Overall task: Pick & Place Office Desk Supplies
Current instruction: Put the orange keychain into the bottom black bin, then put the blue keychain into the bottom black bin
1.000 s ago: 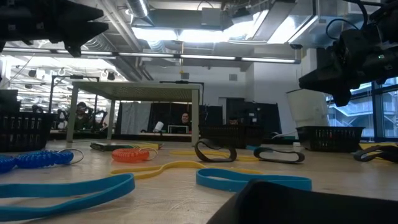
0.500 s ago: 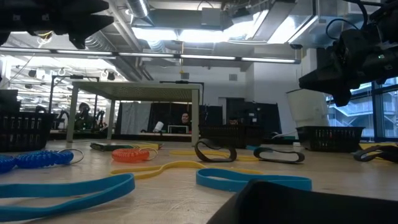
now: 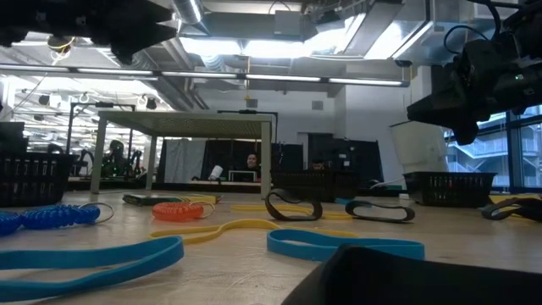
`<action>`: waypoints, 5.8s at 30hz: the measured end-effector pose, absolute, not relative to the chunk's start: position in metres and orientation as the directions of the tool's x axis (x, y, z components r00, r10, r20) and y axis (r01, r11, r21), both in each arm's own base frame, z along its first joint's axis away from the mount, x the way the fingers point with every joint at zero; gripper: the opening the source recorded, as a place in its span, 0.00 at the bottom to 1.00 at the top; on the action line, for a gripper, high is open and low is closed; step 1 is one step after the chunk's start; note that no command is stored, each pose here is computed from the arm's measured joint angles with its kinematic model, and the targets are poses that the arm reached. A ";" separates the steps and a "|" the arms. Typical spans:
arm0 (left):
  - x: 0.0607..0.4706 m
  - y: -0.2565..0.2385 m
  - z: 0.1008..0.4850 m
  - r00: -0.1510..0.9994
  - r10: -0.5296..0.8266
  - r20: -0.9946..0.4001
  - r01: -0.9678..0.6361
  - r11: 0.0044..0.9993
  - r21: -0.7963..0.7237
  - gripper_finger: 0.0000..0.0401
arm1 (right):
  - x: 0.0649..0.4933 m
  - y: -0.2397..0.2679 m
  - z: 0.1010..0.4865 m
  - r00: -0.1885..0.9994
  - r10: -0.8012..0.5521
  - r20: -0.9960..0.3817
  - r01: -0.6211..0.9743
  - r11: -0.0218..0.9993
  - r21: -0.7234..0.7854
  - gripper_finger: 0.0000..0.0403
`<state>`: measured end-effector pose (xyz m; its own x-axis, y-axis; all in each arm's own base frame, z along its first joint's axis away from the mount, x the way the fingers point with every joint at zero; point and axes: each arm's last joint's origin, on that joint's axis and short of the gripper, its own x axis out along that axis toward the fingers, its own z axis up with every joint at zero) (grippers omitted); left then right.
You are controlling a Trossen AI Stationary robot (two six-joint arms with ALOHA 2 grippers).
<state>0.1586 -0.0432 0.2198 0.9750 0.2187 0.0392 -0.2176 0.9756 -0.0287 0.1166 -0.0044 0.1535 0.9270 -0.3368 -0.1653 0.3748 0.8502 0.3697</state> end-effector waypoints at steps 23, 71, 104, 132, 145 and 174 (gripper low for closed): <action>0.245 -0.082 0.171 0.814 0.017 -0.581 0.025 0.998 0.064 0.48 | 0.117 -0.004 0.154 0.927 -0.337 -0.165 0.375 0.848 0.374 0.20; 0.298 -0.084 0.119 0.597 -0.066 -0.799 0.233 0.968 0.094 0.03 | 0.117 -0.004 0.153 0.927 -0.336 -0.165 0.374 0.852 0.366 0.20; 0.168 -0.077 0.272 0.171 0.200 -0.965 -0.441 0.891 0.107 0.03 | 0.117 -0.004 0.153 0.927 -0.337 -0.165 0.375 0.852 0.365 0.20; 0.146 -0.081 0.210 0.036 0.214 -0.976 -0.516 0.841 0.165 0.36 | 0.117 -0.005 0.154 0.924 -0.345 -0.165 0.382 0.849 0.365 0.20; 0.191 -0.097 0.239 0.441 0.117 -0.890 -0.406 0.910 -0.081 0.39 | 0.117 -0.005 0.154 0.924 -0.345 -0.165 0.382 0.850 0.362 0.20; 0.265 -0.125 0.134 0.266 -0.047 -0.963 0.065 0.997 -0.030 0.42 | 0.117 -0.005 0.154 0.924 -0.345 -0.164 0.382 0.849 0.366 0.20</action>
<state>0.2653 -0.1254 0.1339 0.2662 -0.0466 -0.9628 0.0647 0.9974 -0.0303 0.1165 -0.0046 0.1536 0.9241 -0.3450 -0.1641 0.3819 0.8485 0.3663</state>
